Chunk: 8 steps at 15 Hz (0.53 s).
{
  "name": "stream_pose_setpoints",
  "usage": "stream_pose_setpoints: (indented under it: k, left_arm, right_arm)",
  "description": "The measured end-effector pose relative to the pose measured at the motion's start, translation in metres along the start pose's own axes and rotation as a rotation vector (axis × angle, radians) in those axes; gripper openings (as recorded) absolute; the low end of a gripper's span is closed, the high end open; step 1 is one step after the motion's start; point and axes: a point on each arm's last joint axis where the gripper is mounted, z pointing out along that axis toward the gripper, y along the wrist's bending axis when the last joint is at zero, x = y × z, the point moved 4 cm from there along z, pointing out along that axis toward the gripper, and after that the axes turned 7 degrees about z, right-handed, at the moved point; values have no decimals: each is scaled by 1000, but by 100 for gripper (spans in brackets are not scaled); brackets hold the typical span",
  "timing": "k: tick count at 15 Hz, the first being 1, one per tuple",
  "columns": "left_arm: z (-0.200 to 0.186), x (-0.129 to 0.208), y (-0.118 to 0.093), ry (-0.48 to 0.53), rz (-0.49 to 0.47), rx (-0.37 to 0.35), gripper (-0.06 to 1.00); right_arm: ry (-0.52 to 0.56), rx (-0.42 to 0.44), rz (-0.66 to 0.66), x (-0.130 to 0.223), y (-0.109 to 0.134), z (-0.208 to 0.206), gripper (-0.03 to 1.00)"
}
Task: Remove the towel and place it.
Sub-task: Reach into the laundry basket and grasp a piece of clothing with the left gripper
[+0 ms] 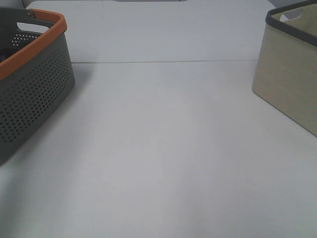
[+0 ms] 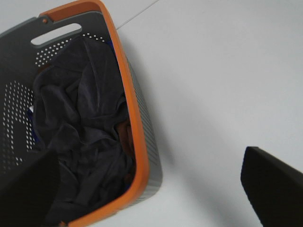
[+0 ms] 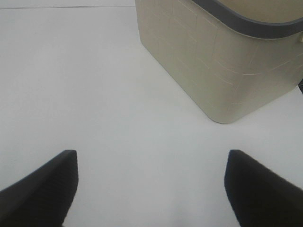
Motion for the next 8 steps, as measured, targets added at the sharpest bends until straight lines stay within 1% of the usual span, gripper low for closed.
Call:
stream_pose_setpoints:
  k: [2,4,5,6,7,8]
  left_arm:
    - [27,-25,28,40,145,43,98]
    - [53,-42,48,69,322,89,98]
    - [60,-45,53,74,371,99,98]
    - [71,-48,61,89,462,110,98]
    - [85,-47,69,122,546,120,98]
    - [98,-39,78,168,602,124,98]
  right_arm:
    - [0,0,0,0,0,0,75]
    - [0,0,0,0,0,0,75]
    - [0,0,0,0,0,0,75]
    - [0,0,0,0,0,0,75]
    - [0,0,0,0,0,0,75]
    - [0,0,0,0,0,0,75]
